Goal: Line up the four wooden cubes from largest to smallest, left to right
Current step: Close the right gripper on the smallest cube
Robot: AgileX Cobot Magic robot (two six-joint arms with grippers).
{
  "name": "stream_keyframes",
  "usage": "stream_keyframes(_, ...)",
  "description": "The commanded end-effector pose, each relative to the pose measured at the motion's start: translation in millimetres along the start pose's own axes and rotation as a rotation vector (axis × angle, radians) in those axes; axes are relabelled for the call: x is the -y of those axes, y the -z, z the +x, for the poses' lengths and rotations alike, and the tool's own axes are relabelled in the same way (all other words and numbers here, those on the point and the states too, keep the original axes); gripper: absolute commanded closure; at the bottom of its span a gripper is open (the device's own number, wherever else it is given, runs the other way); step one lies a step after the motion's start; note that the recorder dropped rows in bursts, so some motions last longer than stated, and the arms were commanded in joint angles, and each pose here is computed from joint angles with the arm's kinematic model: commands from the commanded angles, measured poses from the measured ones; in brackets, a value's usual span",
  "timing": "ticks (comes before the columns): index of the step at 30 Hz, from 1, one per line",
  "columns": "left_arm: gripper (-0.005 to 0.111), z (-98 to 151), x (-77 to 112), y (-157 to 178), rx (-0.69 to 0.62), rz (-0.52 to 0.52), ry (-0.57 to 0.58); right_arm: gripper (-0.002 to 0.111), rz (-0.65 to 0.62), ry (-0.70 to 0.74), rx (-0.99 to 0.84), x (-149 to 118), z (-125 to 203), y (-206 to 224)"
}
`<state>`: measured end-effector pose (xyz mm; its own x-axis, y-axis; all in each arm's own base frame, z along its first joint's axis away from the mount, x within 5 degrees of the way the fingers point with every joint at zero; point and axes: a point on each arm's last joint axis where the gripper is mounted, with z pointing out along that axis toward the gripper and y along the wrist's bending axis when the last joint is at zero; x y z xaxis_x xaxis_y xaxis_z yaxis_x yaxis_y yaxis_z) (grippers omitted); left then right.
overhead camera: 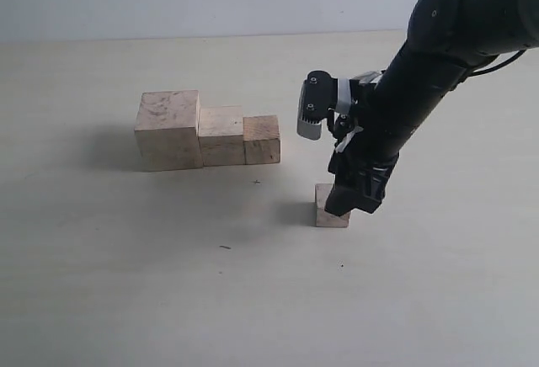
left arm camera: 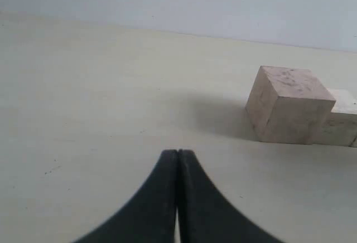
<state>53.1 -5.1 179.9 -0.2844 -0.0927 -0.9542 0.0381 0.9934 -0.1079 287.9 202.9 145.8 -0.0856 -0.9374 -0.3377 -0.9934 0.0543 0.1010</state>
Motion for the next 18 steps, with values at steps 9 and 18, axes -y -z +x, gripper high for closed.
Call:
stream_keyframes(9, 0.107, -1, 0.4, 0, 0.010, 0.007, -0.002, 0.045, -0.007, -0.043, -0.036, 5, 8, -18)
stream_keyframes(18, 0.107, -1, 0.4, 0, 0.010, 0.007, -0.002, 0.086, 0.021, -0.052, -0.022, 7, 6, -16)
